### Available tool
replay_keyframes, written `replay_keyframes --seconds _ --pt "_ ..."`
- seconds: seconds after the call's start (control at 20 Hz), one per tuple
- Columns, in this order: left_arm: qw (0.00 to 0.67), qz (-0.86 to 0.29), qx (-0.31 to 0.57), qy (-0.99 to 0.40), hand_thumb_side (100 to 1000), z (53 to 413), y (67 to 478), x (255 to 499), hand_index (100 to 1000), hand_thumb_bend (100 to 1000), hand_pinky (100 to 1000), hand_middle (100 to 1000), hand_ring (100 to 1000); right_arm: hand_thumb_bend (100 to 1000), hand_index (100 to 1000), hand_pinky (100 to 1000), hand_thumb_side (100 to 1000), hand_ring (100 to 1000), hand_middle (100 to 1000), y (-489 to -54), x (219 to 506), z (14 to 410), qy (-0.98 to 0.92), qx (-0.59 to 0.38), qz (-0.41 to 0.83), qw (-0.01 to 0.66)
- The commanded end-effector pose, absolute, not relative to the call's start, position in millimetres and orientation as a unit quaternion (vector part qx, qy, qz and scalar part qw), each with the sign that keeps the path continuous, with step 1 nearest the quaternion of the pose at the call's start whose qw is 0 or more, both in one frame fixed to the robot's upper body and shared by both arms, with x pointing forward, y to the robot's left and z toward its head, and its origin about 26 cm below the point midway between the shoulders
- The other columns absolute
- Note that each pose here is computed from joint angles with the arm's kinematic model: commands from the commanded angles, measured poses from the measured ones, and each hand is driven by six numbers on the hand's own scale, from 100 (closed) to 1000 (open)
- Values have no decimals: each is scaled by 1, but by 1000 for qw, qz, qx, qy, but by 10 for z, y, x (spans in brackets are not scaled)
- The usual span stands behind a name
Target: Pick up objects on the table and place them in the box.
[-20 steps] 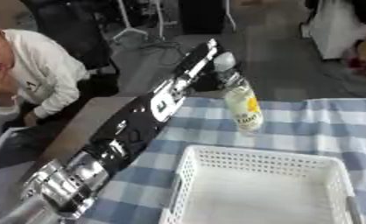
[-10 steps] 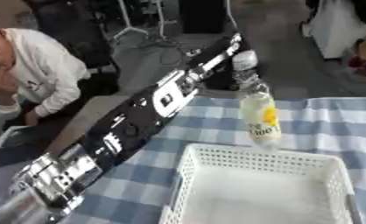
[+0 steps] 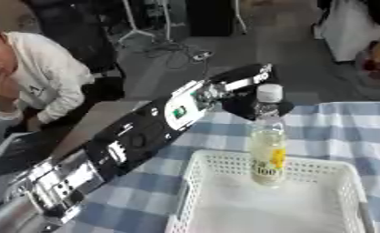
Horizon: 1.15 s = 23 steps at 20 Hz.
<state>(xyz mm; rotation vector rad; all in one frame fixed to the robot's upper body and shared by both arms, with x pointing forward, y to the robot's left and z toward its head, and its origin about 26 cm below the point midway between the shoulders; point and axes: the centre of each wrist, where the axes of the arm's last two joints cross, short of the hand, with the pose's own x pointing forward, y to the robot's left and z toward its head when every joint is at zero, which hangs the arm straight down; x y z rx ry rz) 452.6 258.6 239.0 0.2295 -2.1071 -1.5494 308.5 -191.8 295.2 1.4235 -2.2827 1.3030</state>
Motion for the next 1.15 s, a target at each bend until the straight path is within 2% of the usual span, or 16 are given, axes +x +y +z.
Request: replay_keyframes --seconds 0.05,0.15,0.2,0.35,0.45,0.65,0.85,1.0,1.15 --pt "252 -592 92 -760 960 2551 2712 4515 827 398 600 800 547 100 898 786 1000 705 790 -1953 3057 3026 -761 467 445 70" --pt "260 -616 101 -737 975 2560 2757 4509 922 598 879 934 765 100 898 786 1000 706 790 -1958 3058 3028 -761 467 444 70" --pt "262 -622 105 -730 974 2574 2778 4505 943 667 947 958 803 100 898 786 1000 706 790 -1961 3058 3028 -762 467 444 71" --pt "264 -633 118 -718 945 2625 2834 4483 985 826 1000 1000 859 100 899 787 1000 706 791 -1968 3059 3027 -762 466 444 72" --pt "264 -634 127 -716 928 2654 2874 4458 983 828 1000 1000 850 100 899 787 1000 706 791 -1971 3059 3027 -763 465 444 72" --pt "280 -567 159 -758 925 2668 3130 4332 946 725 850 971 753 100 898 785 1000 707 791 -1988 3060 3037 -766 462 441 74" --pt "321 -421 191 -827 920 2530 3420 4084 878 557 639 905 613 100 899 786 1000 707 791 -2031 3064 3029 -774 454 434 79" --pt "332 -278 185 -882 905 2382 3400 3882 832 502 555 865 566 100 900 786 1000 706 791 -2111 3072 2984 -788 439 422 90" --pt "312 -154 171 -922 907 2294 3230 3687 822 474 553 853 574 100 900 787 1000 705 791 -2211 3078 2912 -804 420 408 103"
